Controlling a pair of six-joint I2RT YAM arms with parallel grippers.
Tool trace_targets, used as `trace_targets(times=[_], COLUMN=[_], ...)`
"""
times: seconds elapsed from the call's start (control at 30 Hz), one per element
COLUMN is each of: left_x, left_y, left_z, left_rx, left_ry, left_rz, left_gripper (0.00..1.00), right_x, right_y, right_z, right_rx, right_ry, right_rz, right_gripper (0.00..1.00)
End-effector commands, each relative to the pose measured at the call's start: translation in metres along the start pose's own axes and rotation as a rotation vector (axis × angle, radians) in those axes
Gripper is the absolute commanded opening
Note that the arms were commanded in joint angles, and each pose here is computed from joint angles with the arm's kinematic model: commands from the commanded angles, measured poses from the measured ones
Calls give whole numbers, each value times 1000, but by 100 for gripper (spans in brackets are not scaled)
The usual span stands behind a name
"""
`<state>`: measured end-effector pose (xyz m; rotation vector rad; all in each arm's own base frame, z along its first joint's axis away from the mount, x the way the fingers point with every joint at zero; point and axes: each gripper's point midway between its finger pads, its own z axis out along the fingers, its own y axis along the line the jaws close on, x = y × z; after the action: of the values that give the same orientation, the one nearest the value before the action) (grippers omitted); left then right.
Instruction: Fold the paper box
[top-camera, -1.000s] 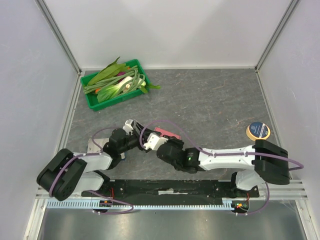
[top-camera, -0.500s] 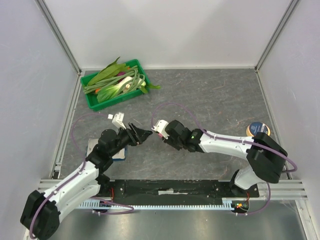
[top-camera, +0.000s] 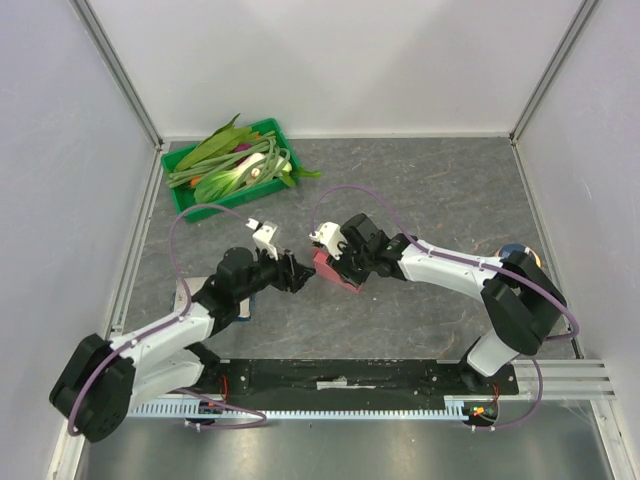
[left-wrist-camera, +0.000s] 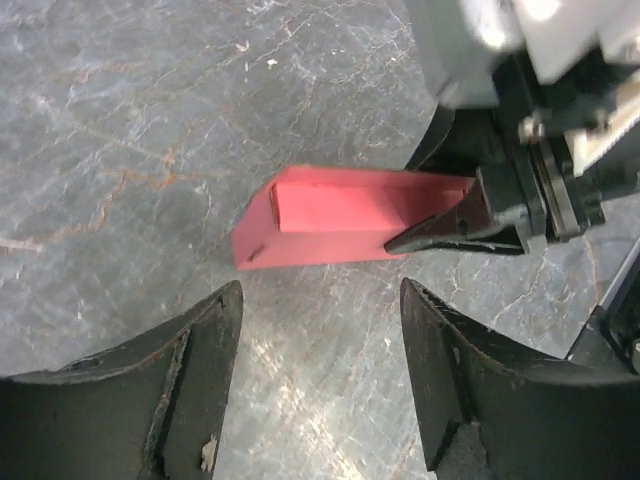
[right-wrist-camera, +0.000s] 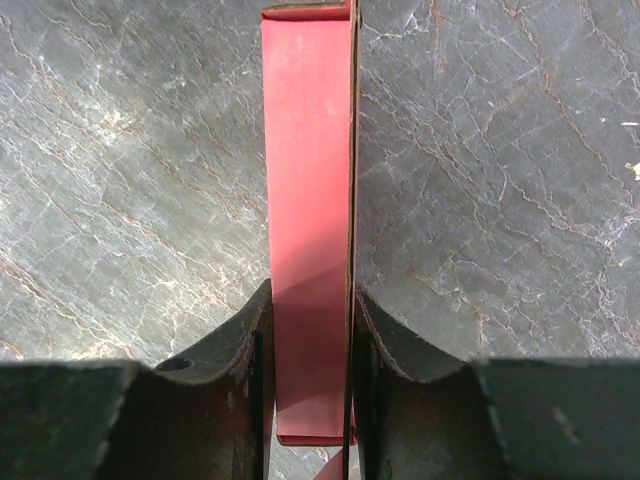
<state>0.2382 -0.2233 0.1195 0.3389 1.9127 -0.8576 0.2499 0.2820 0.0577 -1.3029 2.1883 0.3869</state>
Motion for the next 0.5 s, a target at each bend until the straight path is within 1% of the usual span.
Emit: trace_targets(times=[0.0,0.03,0.07,0.1,0.17,0.23,0.27,0.3,0.33,0.47], left_x=[-33,-41,-37,-37,-40,-42,-40,-36,-38,-33], left_y=[-2,-3,8,3,-1,-5,-10,-9,-11,-15], left_z=[21,25,30,30,29,32,32,36,37,40], left_rx=[73,100,97,137,176,212,254,264,281,338], left_ry=[8,9,34,41,23,33,46,62,59,63], left_rz=[150,136,109,109,135,162,174,182,193,221], left_gripper=[72,70,69,69,69,68,67,63,61,57], right_x=[22,21,20,17,14,15,15,14,12,15], right_y=[9,8,8,8,9,8,8,7,4,5], right_z=[5,4,3,1,0,-1,-1,-1,-1,0], right_rx=[-59,-55,-56,-57,-60,-59,-63,-63,-60,-71], right_ry=[72,63,57,46,38,35,32,30,25,31], right_rz=[-13,-13,-13,-16,-16,-16,-18,-16,-13,-3], right_gripper=[25,25,24,25,24,24,24,24,23,23])
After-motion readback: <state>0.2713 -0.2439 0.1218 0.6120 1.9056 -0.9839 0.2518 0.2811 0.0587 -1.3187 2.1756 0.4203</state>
